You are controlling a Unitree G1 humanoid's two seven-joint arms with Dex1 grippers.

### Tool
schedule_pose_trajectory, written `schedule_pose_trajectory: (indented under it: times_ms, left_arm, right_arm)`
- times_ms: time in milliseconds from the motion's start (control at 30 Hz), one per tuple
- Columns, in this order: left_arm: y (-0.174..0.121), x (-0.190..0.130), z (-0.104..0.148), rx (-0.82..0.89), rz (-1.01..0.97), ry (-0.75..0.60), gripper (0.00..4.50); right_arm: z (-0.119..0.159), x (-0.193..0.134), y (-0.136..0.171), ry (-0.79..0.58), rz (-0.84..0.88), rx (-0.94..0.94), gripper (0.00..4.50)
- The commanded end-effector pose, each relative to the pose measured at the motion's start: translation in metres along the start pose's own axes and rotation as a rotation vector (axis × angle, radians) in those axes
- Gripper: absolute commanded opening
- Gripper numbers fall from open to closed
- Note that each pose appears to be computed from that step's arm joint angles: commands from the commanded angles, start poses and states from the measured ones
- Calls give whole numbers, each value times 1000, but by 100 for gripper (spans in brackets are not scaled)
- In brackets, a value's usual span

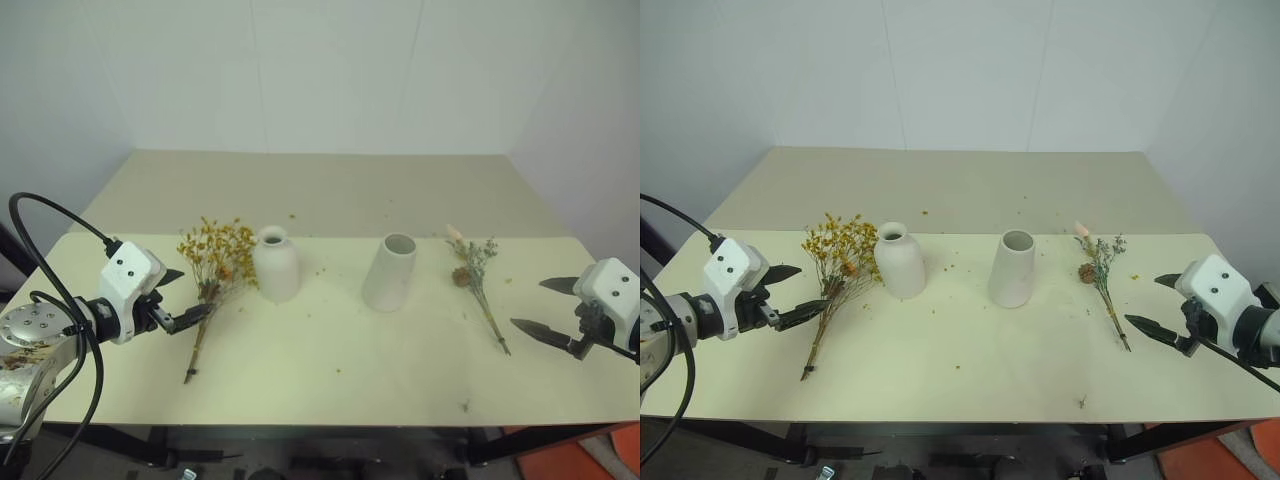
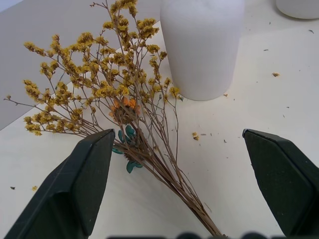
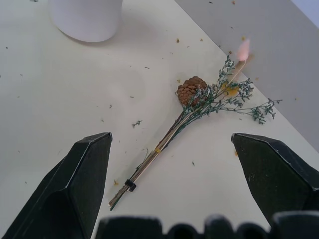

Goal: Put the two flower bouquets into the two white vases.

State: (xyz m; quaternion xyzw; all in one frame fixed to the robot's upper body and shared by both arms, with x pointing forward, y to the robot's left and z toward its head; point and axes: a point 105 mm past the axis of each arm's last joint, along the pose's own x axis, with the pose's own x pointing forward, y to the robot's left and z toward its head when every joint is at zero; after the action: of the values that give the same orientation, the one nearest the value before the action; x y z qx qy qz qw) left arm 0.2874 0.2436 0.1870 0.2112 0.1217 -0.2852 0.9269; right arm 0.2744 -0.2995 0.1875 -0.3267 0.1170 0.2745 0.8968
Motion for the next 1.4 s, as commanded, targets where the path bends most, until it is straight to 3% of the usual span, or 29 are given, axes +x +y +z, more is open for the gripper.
schedule_pose_trajectory:
  times_ms: [33,467,533,667,767,867,1067,1400]
  left_arm:
    - [2,-3,8,37,14,-21,450]
    - [-3,-2,14,38,-15,-36,450]
    - [-11,2,23,25,-56,-93,450]
    - [-39,9,61,10,-212,-343,450]
    - [-62,23,74,0,-347,-413,450]
    - [-88,44,76,61,-468,-398,450]
    - [-106,85,69,50,-553,-364,450]
    - [-110,92,76,18,-570,-414,450]
  right_arm:
    - [13,-9,-11,-30,-52,-42,449]
    - [12,-10,-9,-29,-57,-30,449]
    - [11,-8,-9,-29,-62,0,449]
    - [0,-1,-16,55,-100,53,449]
    - [-1,8,-17,105,-104,114,449]
    - [-3,23,-17,167,-111,175,449]
    - [-7,62,-26,229,-203,347,449]
    - [-24,96,-22,296,-259,517,449]
